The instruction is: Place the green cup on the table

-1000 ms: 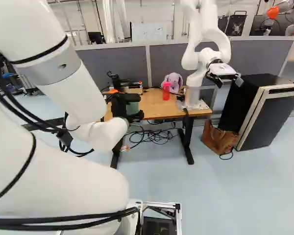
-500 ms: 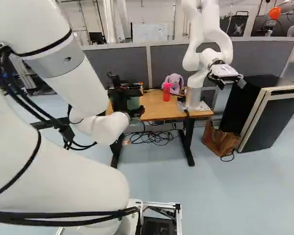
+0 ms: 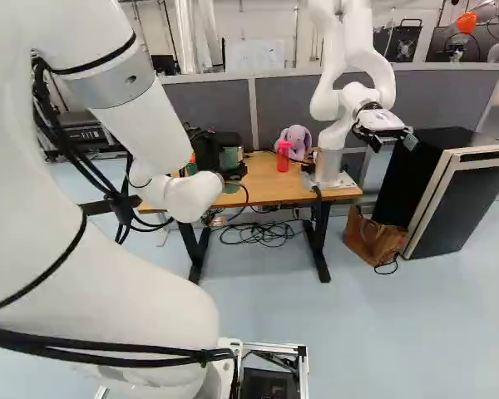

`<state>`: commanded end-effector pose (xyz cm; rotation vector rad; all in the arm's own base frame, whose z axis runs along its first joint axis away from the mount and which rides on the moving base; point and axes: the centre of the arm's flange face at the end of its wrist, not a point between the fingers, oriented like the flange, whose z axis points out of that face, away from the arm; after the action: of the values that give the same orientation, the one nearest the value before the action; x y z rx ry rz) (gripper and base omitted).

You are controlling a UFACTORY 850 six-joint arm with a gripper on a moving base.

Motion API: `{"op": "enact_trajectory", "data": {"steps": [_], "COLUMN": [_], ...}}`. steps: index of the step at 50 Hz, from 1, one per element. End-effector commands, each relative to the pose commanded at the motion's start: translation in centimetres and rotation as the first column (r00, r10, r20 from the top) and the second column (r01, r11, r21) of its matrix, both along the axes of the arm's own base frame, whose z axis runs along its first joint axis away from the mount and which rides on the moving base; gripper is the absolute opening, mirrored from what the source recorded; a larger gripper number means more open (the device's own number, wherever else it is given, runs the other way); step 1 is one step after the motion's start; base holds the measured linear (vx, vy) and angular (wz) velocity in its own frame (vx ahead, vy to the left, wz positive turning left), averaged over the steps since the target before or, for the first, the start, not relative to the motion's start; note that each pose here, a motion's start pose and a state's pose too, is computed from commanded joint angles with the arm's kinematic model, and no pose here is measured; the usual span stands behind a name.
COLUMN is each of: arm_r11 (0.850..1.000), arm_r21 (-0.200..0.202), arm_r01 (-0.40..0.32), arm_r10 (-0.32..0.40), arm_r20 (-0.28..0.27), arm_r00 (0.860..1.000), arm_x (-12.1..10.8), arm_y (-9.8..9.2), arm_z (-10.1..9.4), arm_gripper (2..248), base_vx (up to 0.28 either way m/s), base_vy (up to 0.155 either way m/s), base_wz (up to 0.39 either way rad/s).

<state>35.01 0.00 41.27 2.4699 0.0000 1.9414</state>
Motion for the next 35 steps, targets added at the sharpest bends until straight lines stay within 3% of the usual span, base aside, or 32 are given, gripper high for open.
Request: {"op": "enact_trajectory", "data": {"steps": [19, 35], "arm_r11": [1.000, 1.000], "arm_r21": [0.000, 0.000], "arm_r01": [0.000, 0.000], "arm_r10": [0.000, 0.000], "arm_r20": [0.041, 0.045], "arm_r00": [0.999, 0.999], "arm_x": [3.8, 7.2], "arm_y": [0.0, 0.0], "arm_z": [2.0, 2.4], "arm_gripper": [122, 122], "base_vx": [0.000, 0.000], "base_vy": [0.000, 0.000], "base_wz": [0.000, 0.000]}}
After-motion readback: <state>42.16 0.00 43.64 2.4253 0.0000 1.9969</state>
